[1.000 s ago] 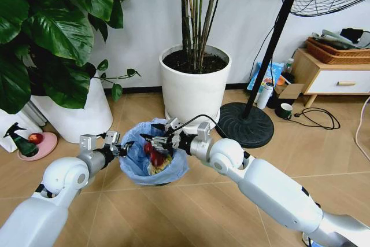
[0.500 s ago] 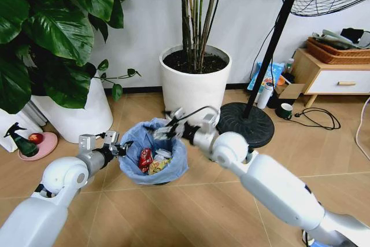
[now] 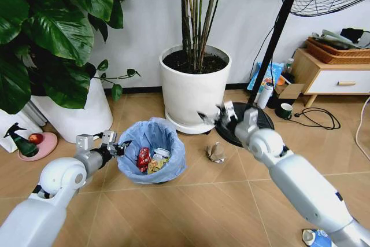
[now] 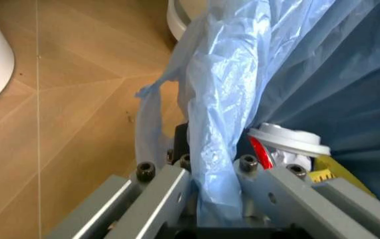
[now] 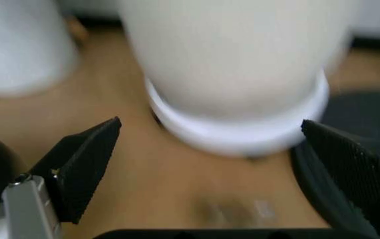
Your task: Pick up the trash bin and place the garbage on the floor into it.
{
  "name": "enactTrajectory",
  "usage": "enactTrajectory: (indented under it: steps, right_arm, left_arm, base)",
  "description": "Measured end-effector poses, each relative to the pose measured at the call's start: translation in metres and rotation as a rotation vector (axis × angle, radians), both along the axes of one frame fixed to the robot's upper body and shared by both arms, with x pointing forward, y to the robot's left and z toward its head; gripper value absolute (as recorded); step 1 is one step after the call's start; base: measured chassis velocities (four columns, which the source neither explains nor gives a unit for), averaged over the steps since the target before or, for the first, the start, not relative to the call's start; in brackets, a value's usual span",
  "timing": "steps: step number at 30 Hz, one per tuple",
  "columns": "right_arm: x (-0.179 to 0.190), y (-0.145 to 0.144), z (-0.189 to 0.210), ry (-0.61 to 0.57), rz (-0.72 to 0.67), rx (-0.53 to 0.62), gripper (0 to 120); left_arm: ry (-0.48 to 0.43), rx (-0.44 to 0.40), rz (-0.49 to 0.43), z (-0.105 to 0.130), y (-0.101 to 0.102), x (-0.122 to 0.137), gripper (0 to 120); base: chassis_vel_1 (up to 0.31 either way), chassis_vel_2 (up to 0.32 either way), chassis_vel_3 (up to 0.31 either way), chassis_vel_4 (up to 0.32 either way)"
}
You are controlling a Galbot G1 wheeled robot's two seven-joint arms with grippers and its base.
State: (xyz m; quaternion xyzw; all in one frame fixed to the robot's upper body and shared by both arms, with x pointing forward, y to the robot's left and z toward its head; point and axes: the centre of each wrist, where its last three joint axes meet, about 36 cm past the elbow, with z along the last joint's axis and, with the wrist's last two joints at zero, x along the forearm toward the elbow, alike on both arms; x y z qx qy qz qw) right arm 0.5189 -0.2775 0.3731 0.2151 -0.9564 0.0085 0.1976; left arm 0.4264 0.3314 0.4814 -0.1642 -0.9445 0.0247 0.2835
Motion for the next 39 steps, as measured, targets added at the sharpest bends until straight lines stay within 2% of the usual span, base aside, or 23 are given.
enactTrajectory:
  steps: [5, 6, 8, 13, 17, 23, 39]
  right_arm:
    - [0.001, -0.008, -0.059, 0.087, -0.056, -0.059, 100]
    - [0.001, -0.008, -0.059, 0.087, -0.056, -0.059, 100]
    - [0.006, -0.001, -0.093, 0.128, -0.065, -0.061, 100]
    - [0.023, 0.022, -0.121, 0.161, -0.062, -0.054, 100]
    - [0.039, 0.035, -0.135, 0.172, -0.071, -0.087, 100]
    - [0.051, 0.035, -0.153, 0.204, -0.112, -0.157, 100]
    - [0.045, 0.028, -0.161, 0.245, -0.207, -0.177, 100]
  left_arm:
    - [-0.001, 0.002, -0.004, 0.001, -0.001, -0.001, 0]
    - [-0.001, 0.002, -0.004, 0.001, -0.001, -0.001, 0]
    - [0.002, 0.003, -0.007, 0.0, -0.002, -0.001, 0]
    - [0.004, 0.009, -0.01, 0.0, -0.001, -0.002, 0]
    - [0.004, 0.016, -0.013, 0.001, -0.001, -0.002, 0]
    - [0.004, 0.016, -0.017, 0.001, -0.002, -0.004, 0]
    - [0.003, 0.014, -0.032, 0.001, -0.009, 0.002, 0]
  base:
    - [0.0, 0.0, 0.0, 0.0]
    - [0.0, 0.0, 0.0, 0.0]
    - [0.0, 0.0, 0.0, 0.0]
    - [0.0, 0.0, 0.0, 0.0]
    - [0.0, 0.0, 0.0, 0.0]
    - [0.0, 0.0, 0.0, 0.0]
    - [0.0, 0.0, 0.0, 0.0]
